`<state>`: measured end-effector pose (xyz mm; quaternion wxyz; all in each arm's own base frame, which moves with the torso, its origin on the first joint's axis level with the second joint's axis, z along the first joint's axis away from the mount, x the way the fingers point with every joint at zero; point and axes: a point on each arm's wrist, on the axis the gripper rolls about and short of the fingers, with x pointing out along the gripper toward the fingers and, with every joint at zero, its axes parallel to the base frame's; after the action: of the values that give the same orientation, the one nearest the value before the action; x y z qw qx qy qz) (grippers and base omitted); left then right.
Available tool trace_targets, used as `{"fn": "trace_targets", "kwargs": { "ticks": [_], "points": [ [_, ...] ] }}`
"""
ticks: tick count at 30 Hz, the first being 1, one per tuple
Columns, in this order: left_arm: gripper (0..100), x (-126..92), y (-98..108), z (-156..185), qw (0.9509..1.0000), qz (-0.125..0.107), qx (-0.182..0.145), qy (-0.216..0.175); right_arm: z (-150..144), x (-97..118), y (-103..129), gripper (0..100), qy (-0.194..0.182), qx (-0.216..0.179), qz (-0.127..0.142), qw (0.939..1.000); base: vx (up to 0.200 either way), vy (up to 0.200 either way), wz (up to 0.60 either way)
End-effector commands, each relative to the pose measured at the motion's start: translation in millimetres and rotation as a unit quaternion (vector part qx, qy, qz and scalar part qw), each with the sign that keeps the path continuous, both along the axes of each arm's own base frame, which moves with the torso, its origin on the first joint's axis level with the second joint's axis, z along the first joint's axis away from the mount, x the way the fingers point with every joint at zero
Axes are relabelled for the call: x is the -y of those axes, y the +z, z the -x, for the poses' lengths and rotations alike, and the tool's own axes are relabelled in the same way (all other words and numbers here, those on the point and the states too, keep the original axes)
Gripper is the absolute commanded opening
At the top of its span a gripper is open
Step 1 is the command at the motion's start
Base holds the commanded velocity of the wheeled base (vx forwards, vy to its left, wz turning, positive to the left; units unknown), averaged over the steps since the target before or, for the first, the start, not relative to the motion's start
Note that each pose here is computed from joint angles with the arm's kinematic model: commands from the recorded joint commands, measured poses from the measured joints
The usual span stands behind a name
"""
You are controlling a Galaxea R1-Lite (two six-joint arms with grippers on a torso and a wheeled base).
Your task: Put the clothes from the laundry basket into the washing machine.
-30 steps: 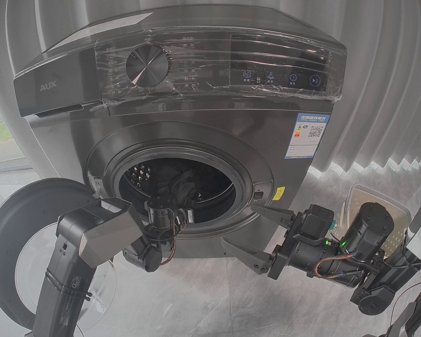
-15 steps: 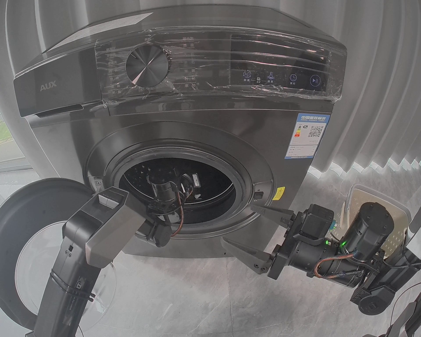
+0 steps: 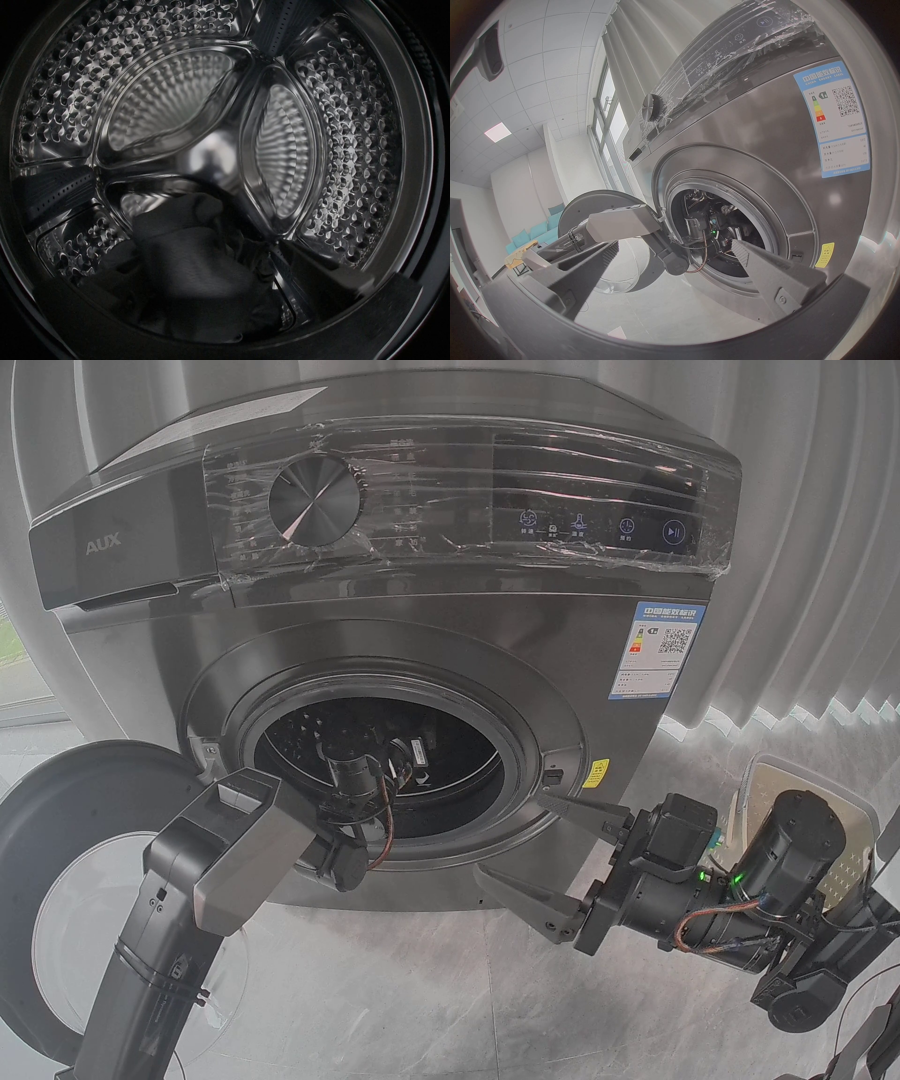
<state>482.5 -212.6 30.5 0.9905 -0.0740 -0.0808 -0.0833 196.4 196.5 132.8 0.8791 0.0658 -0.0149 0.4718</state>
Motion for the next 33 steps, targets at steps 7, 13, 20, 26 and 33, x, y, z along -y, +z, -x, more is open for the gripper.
{"fn": "trace_targets", "kwargs": {
  "ticks": [7, 13, 20, 26, 33],
  "points": [
    [100, -15.4, -16.3, 70.1, 0.9870, -0.069, -0.144, -0.018, 1.0, 0.4, 2.0, 100, 0.001, 0.003, -0.003, 1.0000, 0.000, 0.000, 0.00],
    [100, -24.3, -14.5, 98.5, 0.9810, -0.077, -0.177, -0.024, 1.1, 0.5, 2.5, 100, 0.001, 0.004, -0.003, 1.0000, 0.000, 0.000, 0.00],
    [100, -21.1, -7.1, 126.6, 0.9768, -0.073, -0.197, -0.042, 1.1, 0.5, 2.5, 100, 0.001, 0.004, -0.003, 1.0000, 0.000, 0.000, 0.00],
    [100, -20.4, 8.8, 146.2, 0.9794, -0.067, -0.182, -0.056, 1.3, 0.7, 2.9, 100, 0.001, 0.005, -0.003, 1.0000, 0.000, 0.000, 0.00],
    [100, -26.2, 29.1, 150.2, 0.9838, -0.057, -0.162, -0.053, 2.4, -0.5, 3.6, 100, 0.003, 0.006, -0.004, 1.0000, 0.000, 0.000, 0.00]
  ]
}}
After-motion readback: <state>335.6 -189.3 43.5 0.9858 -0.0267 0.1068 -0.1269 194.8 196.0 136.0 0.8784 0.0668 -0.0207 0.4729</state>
